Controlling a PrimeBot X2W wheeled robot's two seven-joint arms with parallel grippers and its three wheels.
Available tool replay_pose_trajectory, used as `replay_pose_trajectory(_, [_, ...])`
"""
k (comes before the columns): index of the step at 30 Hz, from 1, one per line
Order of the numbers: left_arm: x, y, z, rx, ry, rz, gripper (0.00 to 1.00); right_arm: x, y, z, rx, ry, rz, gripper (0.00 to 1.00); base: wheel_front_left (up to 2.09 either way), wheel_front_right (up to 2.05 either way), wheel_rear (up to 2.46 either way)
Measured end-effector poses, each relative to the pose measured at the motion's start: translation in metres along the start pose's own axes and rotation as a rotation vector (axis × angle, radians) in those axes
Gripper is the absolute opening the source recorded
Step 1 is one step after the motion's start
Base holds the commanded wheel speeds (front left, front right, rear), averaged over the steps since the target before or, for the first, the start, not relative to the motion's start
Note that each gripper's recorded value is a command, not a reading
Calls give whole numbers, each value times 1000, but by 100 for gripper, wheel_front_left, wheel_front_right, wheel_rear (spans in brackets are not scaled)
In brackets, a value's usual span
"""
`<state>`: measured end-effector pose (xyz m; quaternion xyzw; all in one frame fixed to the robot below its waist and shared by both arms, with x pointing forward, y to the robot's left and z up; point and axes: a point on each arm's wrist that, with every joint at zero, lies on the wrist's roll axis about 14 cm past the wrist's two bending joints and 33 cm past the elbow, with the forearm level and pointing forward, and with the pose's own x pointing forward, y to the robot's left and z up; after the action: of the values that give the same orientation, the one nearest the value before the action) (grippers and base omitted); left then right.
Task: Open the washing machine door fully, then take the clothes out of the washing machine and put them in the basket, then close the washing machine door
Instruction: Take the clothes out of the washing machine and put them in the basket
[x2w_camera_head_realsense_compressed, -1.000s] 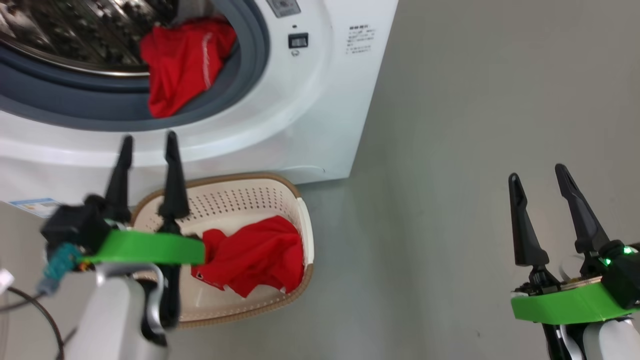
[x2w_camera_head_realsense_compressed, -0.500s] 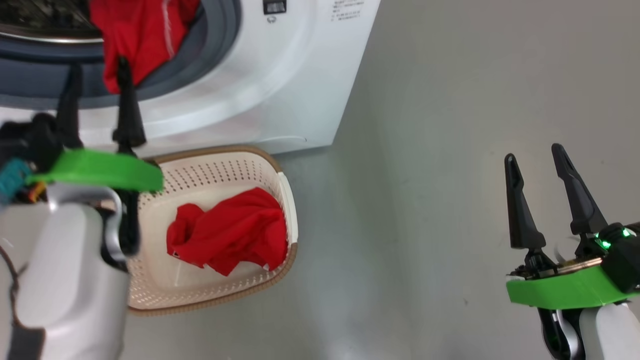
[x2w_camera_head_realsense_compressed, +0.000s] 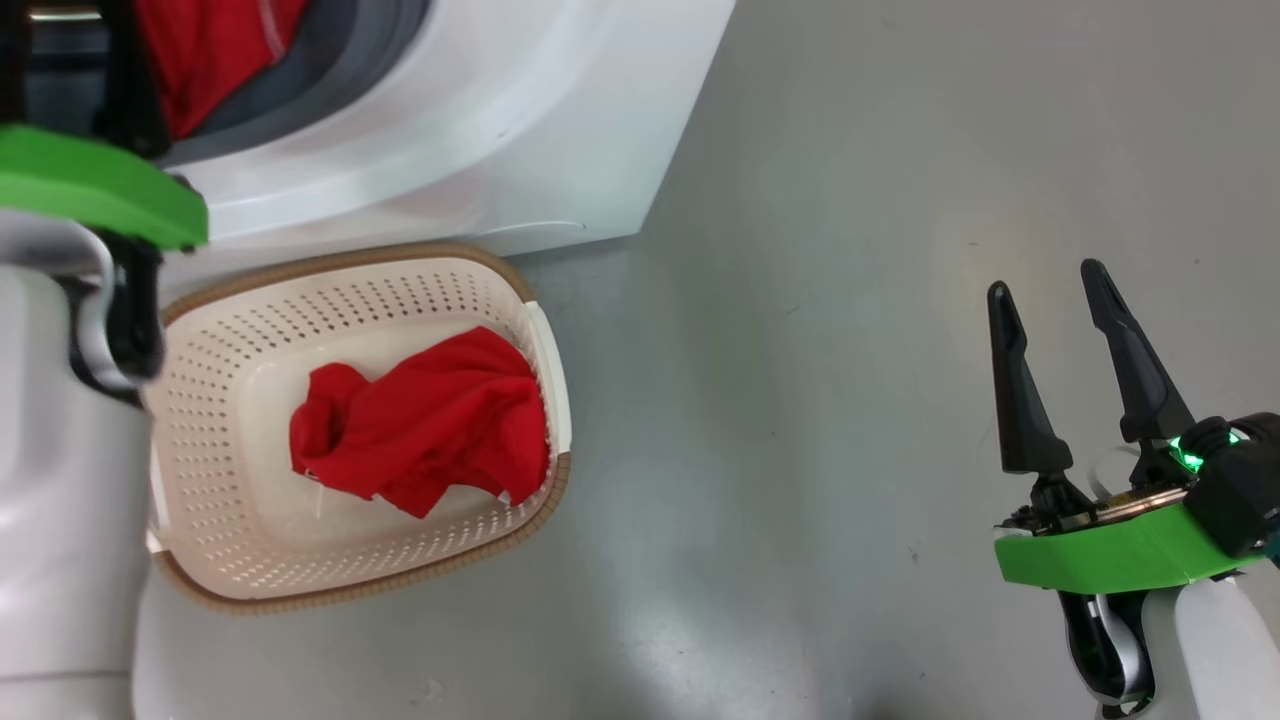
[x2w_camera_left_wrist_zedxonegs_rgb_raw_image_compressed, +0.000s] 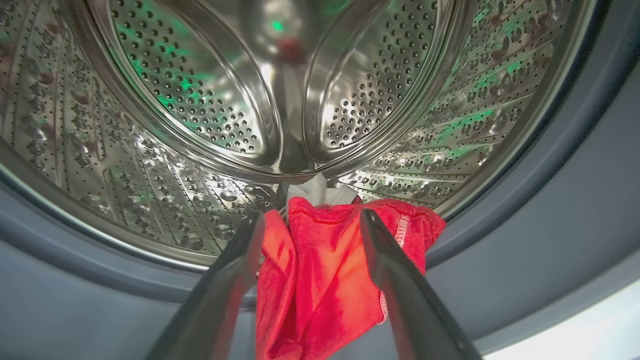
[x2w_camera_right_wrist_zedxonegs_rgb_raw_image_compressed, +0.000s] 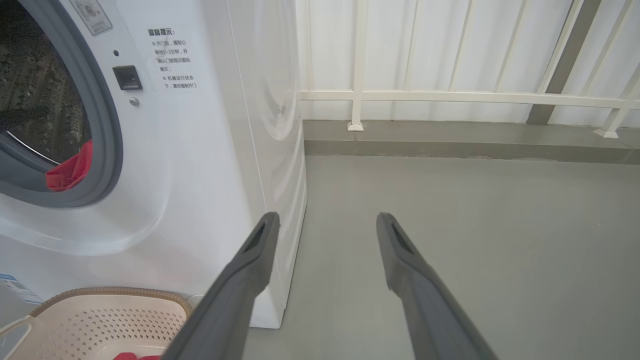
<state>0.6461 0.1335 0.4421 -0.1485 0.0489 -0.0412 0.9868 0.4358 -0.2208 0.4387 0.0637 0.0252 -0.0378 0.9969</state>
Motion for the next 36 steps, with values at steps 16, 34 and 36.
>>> replay_pose_trajectory(16, [43, -13, -29, 40, 275, -39, 100, 2, -5, 0, -9, 2, -11, 100, 0, 0, 0])
replay_pose_trajectory(34, [37, 4, -78, 187, 471, 41, 100, -8, -9, 6, 46, -3, -32, 100, 0, 0, 0])
replay_pose_trajectory(36, [38, 3, -77, 189, 472, 40, 100, -9, -10, 7, 48, -4, -34, 100, 0, 0, 0])
